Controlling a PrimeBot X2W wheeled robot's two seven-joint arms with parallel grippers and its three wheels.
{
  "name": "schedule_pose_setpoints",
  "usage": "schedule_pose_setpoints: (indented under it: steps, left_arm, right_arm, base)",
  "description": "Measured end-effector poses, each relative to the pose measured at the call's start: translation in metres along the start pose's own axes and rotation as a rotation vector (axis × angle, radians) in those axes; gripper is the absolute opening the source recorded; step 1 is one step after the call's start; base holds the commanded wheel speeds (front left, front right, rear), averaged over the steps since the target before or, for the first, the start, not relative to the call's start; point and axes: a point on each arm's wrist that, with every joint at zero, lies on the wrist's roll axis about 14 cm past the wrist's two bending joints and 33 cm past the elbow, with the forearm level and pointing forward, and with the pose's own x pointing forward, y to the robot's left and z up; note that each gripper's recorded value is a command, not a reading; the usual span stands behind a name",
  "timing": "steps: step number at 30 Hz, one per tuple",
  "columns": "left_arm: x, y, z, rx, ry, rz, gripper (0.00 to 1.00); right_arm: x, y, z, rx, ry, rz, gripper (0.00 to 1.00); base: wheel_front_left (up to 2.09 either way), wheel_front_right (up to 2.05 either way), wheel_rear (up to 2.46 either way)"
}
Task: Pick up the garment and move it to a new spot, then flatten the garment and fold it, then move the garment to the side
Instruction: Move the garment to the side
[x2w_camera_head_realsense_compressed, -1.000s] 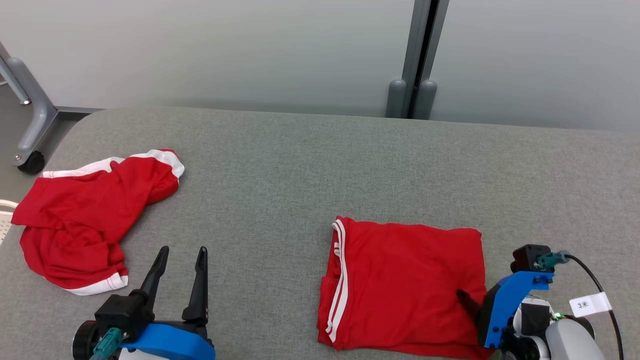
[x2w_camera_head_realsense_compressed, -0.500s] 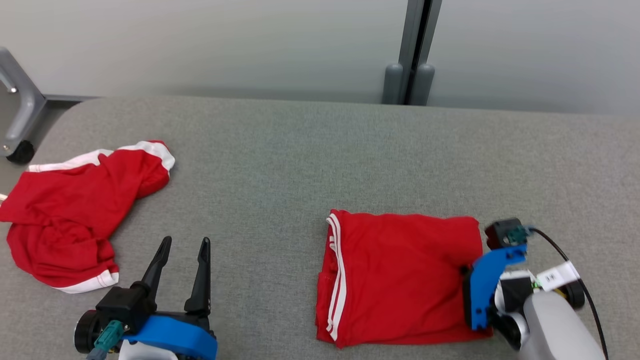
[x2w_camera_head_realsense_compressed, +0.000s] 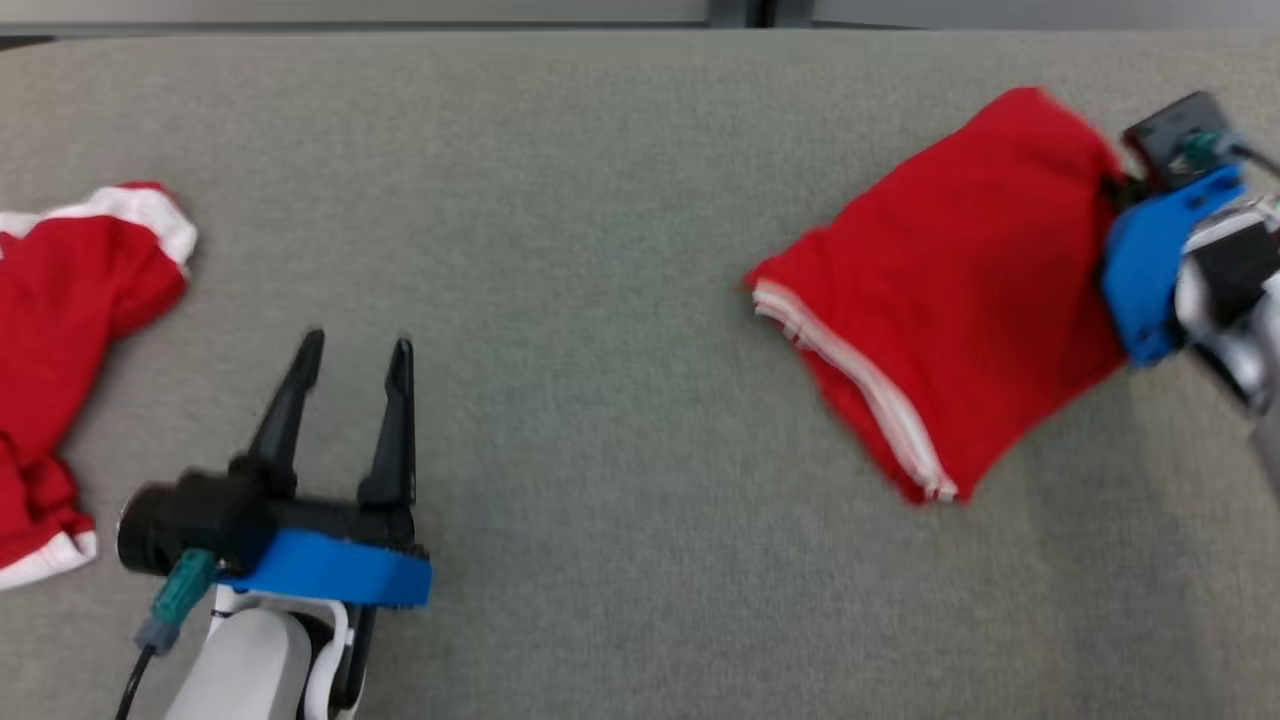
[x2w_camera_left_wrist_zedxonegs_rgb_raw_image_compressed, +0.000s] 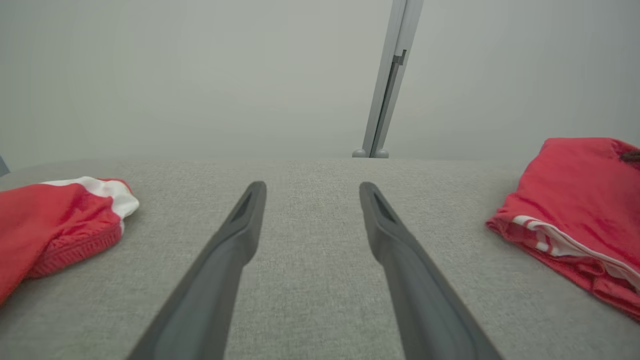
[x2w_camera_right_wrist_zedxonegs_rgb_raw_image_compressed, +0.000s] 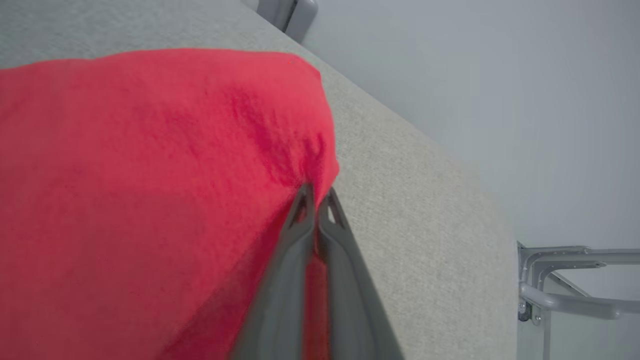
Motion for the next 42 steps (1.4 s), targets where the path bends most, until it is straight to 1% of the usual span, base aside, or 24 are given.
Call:
schedule_pose_setpoints:
  steps: [5, 10, 12, 15, 20, 25, 31, 35, 36, 37, 38, 40, 42]
  left_arm:
    - [0.032, -0.011, -0.011, 0.011, 0.001, -0.065, 1.00]
    - [0.059, -0.028, -0.015, 0.035, -0.022, -0.138, 1.00]
    - [0.066, -0.034, -0.016, 0.039, -0.032, -0.164, 1.00]
    - [0.074, -0.041, -0.020, 0.044, -0.035, -0.195, 1.00]
    - [0.083, -0.046, -0.026, 0.051, -0.027, -0.221, 1.00]
    - [0.087, -0.049, -0.032, 0.049, -0.013, -0.235, 1.00]
    - [0.087, -0.050, -0.034, 0.048, -0.005, -0.242, 1.00]
    - [0.086, -0.047, -0.034, 0.050, 0.000, -0.237, 1.00]
    - [0.086, -0.047, -0.033, 0.052, -0.001, -0.236, 1.00]
    - [0.085, -0.047, -0.031, 0.053, -0.003, -0.235, 1.00]
    - [0.084, -0.047, -0.029, 0.054, -0.005, -0.233, 1.00]
    - [0.082, -0.045, -0.023, 0.058, -0.015, -0.226, 1.00]
    - [0.078, -0.044, -0.016, 0.064, -0.028, -0.219, 1.00]
  right_arm:
    - [0.011, -0.063, -0.018, -0.029, 0.021, -0.117, 0.00]
    - [0.006, -0.126, -0.045, -0.033, 0.047, -0.257, 0.00]
    - [0.003, -0.147, -0.051, -0.028, 0.044, -0.308, 0.00]
    - [-0.001, -0.167, -0.063, -0.030, 0.051, -0.363, 0.00]
    - [-0.005, -0.189, -0.073, -0.046, 0.056, -0.435, 0.00]
    - [-0.011, -0.202, -0.070, -0.093, 0.035, -0.483, 0.00]
    - [-0.012, -0.205, -0.067, -0.123, 0.008, -0.499, 0.00]
    - [-0.010, -0.204, -0.067, -0.115, 0.007, -0.504, 0.00]
    - [-0.010, -0.204, -0.067, -0.112, 0.006, -0.507, 0.13]
    - [-0.011, -0.204, -0.066, -0.113, 0.006, -0.509, 0.46]
    - [-0.013, -0.204, -0.067, -0.108, 0.012, -0.513, 1.00]
    - [-0.016, -0.205, -0.073, -0.075, 0.041, -0.523, 1.00]
    - [-0.018, -0.197, -0.073, -0.042, 0.030, -0.514, 1.00]
  base:
    - [0.00, 0.00, 0.00]
    - [0.00, 0.00, 0.00]
    - [0.00, 0.00, 0.00]
    - [0.00, 0.00, 0.00]
    - [0.00, 0.00, 0.00]
    - [0.00, 0.00, 0.00]
    - [0.00, 0.00, 0.00]
    - [0.00, 0.00, 0.00]
    - [0.00, 0.00, 0.00]
    - [0.00, 0.00, 0.00]
    - [0.00, 0.00, 0.00]
    - [0.00, 0.00, 0.00]
    - [0.00, 0.00, 0.00]
